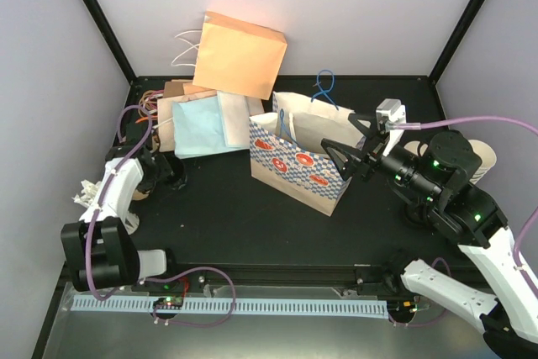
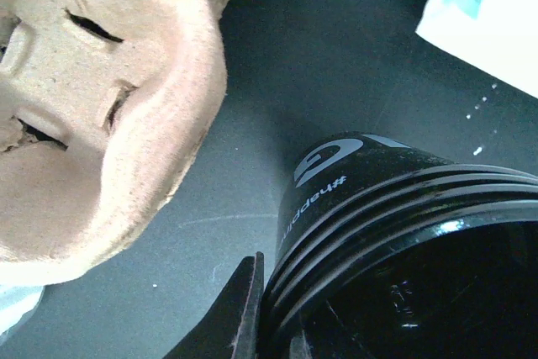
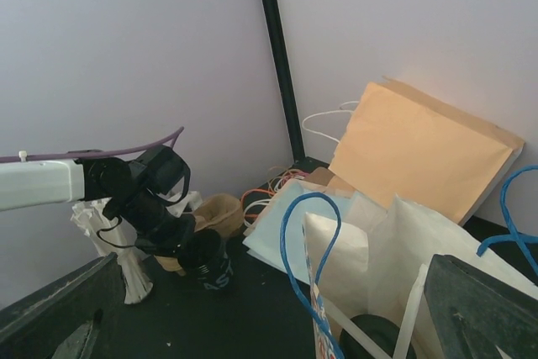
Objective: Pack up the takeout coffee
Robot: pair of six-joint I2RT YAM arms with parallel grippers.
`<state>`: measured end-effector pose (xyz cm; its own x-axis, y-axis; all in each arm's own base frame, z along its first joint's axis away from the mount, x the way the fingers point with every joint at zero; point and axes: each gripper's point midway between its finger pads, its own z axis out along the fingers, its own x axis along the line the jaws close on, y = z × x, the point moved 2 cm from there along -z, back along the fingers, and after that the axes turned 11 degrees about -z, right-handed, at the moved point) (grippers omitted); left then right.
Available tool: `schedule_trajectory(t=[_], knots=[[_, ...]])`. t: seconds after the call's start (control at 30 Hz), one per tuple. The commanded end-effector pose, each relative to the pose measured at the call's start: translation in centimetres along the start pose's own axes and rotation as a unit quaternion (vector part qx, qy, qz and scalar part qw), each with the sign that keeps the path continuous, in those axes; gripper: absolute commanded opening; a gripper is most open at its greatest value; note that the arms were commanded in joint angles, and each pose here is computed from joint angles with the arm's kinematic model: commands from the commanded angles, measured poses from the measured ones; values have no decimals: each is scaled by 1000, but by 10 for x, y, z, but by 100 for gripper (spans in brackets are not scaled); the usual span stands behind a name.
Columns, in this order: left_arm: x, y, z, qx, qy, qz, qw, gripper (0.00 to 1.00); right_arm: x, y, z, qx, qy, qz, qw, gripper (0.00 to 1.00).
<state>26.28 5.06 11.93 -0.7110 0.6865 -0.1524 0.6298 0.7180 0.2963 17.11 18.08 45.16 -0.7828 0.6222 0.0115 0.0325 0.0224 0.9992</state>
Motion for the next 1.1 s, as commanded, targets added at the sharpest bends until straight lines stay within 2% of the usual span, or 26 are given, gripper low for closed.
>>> schedule_trajectory(t=[0.0,0.23,0.3,0.37,0.5,0.67,0.9,1.07], knots=[[1,14,6,-8,-3,-49,999,2,3,10,-6,-13,6,-8,1000,100],[13,27,8,-26,30,-97,995,2,3,9,-6,-10,4,-9,1000,100],[14,29,7,-30,32,-99,994,4,3,9,-6,-10,5,-8,1000,100],[14,29,6,-33,32,-97,994,14,3,9,-6,-10,6,-8,1000,100],[13,28,7,-30,28,-96,995,43,4,10,-6,-10,6,-10,1000,100],[7,30,-3,-31,9,-95,995,45,4,9,-5,-7,7,-8,1000,100],[-19,42,-56,-57,-64,-75,994,68,4,4,-1,2,13,-4,1000,100],[-47,40,-98,-68,-134,-45,988,78,-5,-2,9,37,-9,1,999,100]])
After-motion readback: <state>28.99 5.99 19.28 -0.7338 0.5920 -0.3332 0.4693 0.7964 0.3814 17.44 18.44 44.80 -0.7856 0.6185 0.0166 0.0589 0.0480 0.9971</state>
